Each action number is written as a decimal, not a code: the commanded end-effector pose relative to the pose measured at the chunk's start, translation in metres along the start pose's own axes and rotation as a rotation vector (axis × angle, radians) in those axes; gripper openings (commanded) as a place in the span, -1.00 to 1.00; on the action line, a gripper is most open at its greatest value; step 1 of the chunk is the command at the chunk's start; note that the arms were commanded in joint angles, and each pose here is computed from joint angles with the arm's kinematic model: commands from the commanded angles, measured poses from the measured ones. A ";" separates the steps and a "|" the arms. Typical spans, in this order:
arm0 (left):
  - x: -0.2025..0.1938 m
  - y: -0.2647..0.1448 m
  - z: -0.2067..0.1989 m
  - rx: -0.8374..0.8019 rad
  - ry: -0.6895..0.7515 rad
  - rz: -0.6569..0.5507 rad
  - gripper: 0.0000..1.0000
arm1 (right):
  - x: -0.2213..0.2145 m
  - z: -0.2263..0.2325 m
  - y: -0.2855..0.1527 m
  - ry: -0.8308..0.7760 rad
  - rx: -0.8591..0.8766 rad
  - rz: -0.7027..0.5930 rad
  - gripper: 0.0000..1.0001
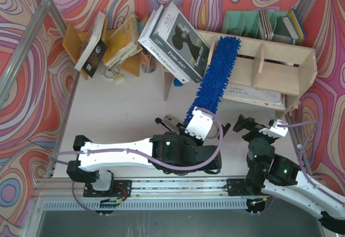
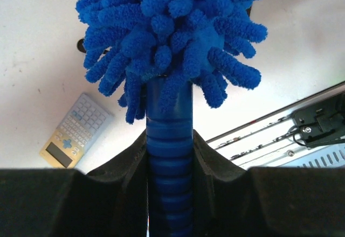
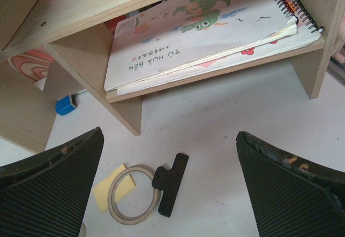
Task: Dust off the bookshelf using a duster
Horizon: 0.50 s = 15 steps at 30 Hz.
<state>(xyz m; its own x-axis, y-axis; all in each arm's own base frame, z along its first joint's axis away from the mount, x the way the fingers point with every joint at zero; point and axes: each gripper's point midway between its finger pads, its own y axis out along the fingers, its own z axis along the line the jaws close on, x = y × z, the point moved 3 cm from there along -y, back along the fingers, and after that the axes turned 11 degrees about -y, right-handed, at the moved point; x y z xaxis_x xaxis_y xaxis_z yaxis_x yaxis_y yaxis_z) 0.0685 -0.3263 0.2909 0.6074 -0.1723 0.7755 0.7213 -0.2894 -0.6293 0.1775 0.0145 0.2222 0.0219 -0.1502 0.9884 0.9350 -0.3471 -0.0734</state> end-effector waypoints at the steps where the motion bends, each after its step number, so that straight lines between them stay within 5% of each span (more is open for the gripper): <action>1: 0.000 0.012 -0.032 -0.046 0.021 0.001 -1.00 | 0.002 -0.005 0.000 0.011 -0.028 -0.009 0.98; 15: 0.023 -0.019 -0.025 0.010 0.047 -0.168 -1.00 | 0.002 -0.005 0.000 0.013 -0.021 -0.008 0.98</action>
<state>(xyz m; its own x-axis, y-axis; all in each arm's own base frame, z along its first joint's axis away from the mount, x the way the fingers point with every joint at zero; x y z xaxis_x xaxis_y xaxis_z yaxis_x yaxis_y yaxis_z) 0.0517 -0.3618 0.2875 0.5505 -0.2555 0.7948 0.7302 -0.3142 -0.6068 0.1774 0.0143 0.2218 0.0239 -0.1478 0.9887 0.9349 -0.3469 -0.0744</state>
